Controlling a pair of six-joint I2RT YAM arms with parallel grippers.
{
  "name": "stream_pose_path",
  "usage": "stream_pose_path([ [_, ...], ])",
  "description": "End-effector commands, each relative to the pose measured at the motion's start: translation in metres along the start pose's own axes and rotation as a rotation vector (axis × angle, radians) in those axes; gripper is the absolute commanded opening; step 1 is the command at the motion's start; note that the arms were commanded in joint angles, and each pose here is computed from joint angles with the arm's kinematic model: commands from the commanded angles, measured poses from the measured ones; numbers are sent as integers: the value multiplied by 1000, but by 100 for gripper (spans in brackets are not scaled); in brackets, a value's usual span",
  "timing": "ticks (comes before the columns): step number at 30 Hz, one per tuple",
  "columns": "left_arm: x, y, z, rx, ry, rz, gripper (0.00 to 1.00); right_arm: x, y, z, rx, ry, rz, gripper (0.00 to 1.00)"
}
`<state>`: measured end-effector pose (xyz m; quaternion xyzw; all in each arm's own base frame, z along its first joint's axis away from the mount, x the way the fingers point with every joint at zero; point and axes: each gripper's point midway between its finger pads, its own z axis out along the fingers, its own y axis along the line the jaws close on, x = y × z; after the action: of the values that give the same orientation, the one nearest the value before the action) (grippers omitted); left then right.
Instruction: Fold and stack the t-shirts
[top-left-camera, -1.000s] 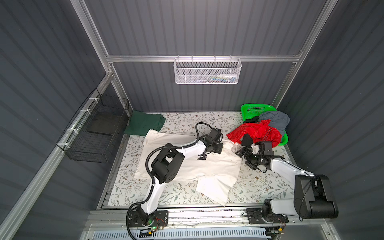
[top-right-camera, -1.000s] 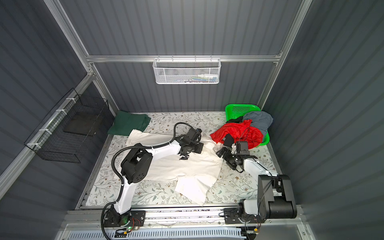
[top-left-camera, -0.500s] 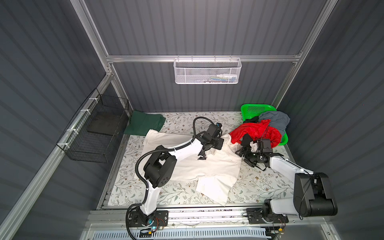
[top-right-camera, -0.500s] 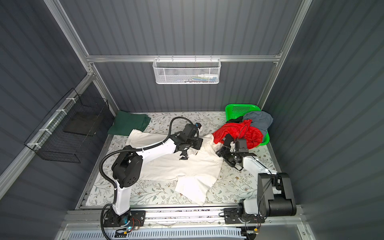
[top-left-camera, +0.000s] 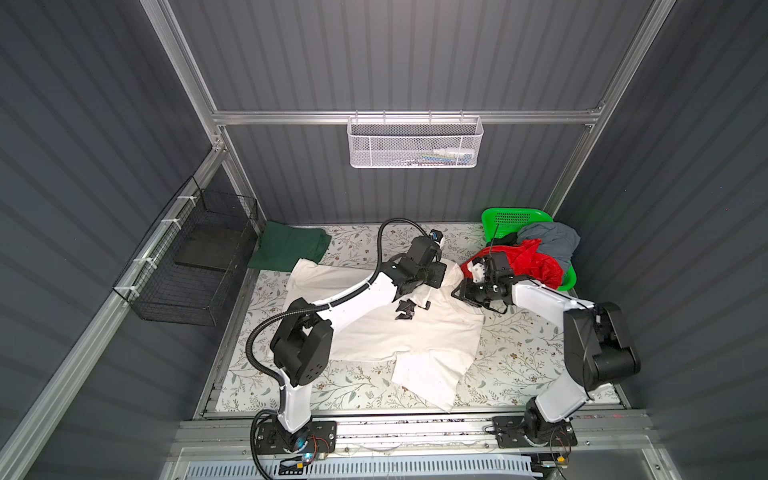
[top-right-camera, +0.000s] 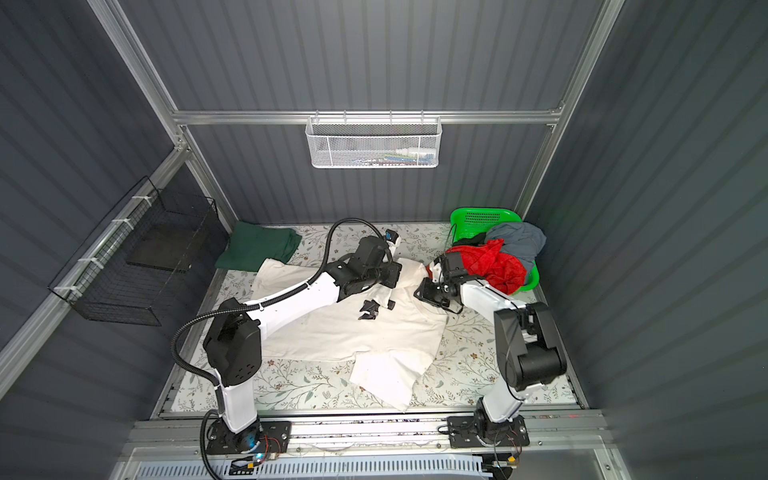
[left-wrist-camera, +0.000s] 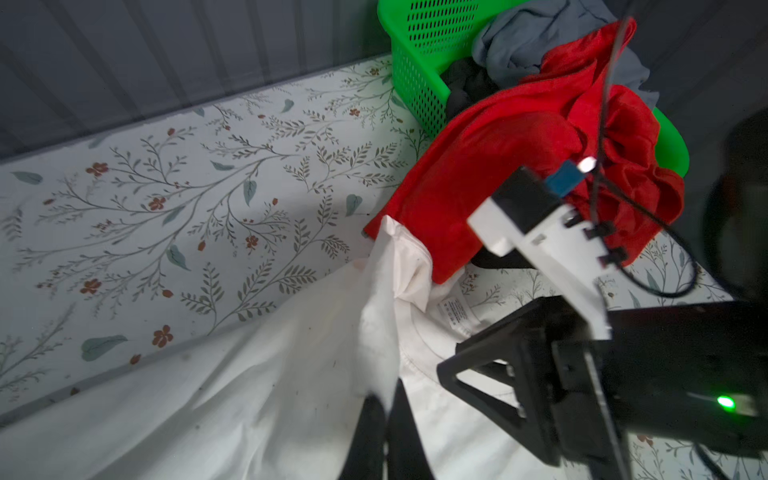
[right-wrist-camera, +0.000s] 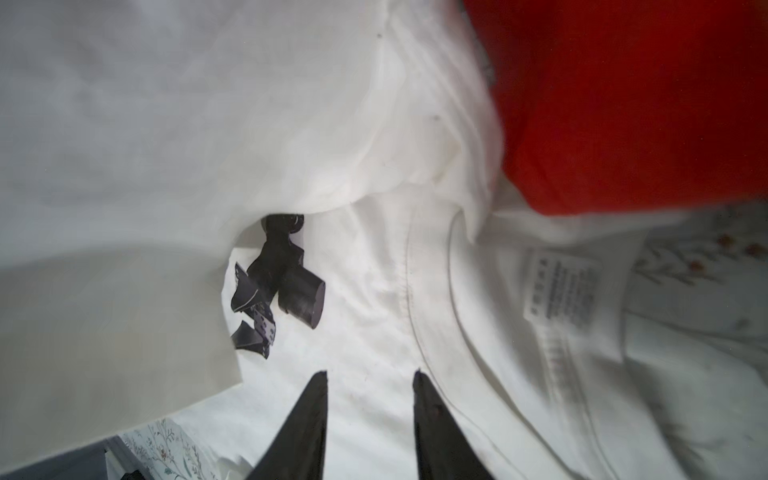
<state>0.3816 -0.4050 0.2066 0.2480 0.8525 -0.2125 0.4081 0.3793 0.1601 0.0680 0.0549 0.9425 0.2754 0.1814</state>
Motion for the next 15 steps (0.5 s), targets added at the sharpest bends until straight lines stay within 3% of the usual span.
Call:
stream_pose_path([
  [1,-11,3,-13,-33,-37,43,0,-3,-3,21,16,46,4,32],
  [9,-24,12,-34,-87,-102,82,0,-38,-29,40,181,-1,-10,28],
  [15,-21,18,-35,-114,-106,100,0,-68,-39,35,291,-76,-45,33],
])
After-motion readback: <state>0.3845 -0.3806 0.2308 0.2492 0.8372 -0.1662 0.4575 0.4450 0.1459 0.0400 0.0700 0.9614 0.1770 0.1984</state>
